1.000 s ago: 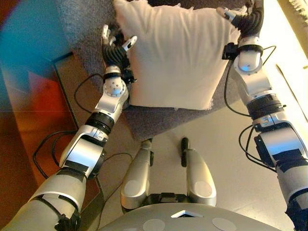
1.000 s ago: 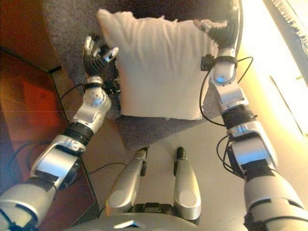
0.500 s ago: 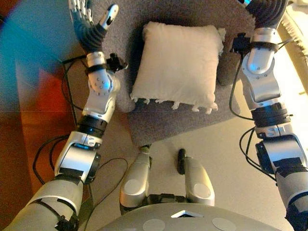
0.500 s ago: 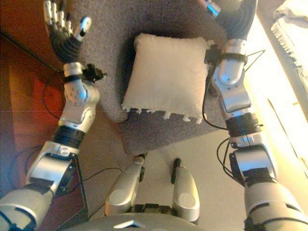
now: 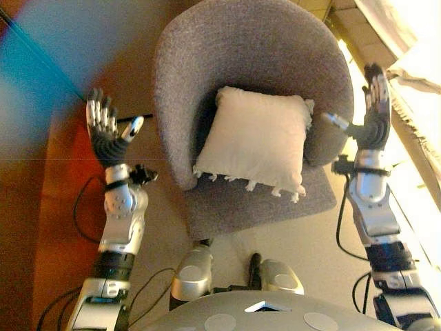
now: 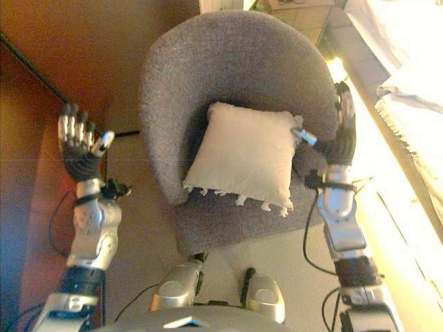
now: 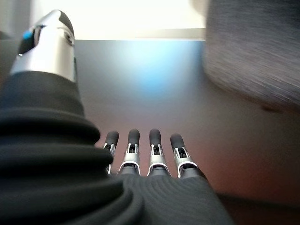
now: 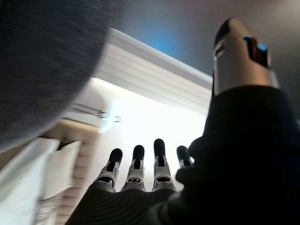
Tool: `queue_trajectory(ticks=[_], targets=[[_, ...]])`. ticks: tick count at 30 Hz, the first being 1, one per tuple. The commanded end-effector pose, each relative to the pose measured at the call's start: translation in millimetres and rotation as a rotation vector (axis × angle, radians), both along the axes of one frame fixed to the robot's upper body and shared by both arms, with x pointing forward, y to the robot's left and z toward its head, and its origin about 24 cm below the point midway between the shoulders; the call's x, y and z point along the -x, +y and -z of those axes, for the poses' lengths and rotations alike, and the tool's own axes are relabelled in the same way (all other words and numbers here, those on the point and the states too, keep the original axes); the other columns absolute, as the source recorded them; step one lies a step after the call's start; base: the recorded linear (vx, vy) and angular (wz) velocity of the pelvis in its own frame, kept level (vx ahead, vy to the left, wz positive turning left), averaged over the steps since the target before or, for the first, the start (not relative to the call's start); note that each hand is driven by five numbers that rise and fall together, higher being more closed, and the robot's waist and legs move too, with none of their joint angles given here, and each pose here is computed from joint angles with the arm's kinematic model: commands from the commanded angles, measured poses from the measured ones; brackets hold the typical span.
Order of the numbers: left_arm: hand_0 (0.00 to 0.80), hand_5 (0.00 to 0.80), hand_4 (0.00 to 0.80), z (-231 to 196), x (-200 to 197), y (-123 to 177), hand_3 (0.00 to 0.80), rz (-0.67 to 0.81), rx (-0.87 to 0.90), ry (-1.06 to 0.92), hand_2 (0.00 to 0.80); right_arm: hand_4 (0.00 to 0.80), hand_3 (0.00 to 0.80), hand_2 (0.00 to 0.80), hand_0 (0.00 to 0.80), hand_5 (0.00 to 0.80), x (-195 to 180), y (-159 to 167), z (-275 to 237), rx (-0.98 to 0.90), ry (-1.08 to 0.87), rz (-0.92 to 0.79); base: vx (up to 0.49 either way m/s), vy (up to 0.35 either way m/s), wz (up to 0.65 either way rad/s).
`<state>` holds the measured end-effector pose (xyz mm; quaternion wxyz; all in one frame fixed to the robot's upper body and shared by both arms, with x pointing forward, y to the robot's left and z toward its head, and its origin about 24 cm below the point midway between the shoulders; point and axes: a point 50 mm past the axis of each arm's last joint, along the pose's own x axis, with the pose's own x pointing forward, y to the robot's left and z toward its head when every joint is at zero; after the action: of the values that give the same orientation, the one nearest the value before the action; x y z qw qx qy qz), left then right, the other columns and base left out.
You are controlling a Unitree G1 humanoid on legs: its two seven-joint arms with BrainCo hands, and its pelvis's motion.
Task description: Pick up the cushion and take it to the sofa
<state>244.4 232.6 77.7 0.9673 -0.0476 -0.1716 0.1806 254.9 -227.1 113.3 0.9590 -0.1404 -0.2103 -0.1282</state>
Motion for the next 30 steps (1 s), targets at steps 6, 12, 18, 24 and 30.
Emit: queue_trajectory(ticks=[6,12,18,24,30], targets=[[0.0,0.0,0.0,68.3,33.2,12.9,0.0,0.041,-0.024,0.366,0.0,0.0,0.0,0.0,0.0,0.0,24.5,4.3,78.3,-0.209,0.344,-0.065,-0.259,-0.045,0.04],[0.0,0.0,0.0,131.7,61.0,17.0,0.0,-0.034,0.036,0.693,0.0,0.0,0.0,0.0,0.0,0.0,41.9,7.7,140.1,-0.331,0.629,-0.011,-0.184,-0.03,0.08],[0.0,0.0,0.0,208.7,113.2,-0.1,0.0,0.022,0.064,1.165,0.0,0.0,0.0,0.0,0.0,0.0,97.2,-1.9,231.5,-0.295,1.145,0.146,-0.18,0.019,0.13],[0.0,0.0,0.0,244.5,178.0,-2.0,0.0,-0.053,0.271,1.559,0.0,0.0,0.0,0.0,0.0,0.0,166.3,-1.5,274.3,-0.303,1.564,0.255,-0.119,0.001,0.03],[0.0,0.0,0.0,249.0,185.6,-12.0,0.0,-0.032,0.348,1.624,0.0,0.0,0.0,0.0,0.0,0.0,179.9,2.2,279.4,-0.311,1.673,0.253,-0.11,0.008,0.03]])
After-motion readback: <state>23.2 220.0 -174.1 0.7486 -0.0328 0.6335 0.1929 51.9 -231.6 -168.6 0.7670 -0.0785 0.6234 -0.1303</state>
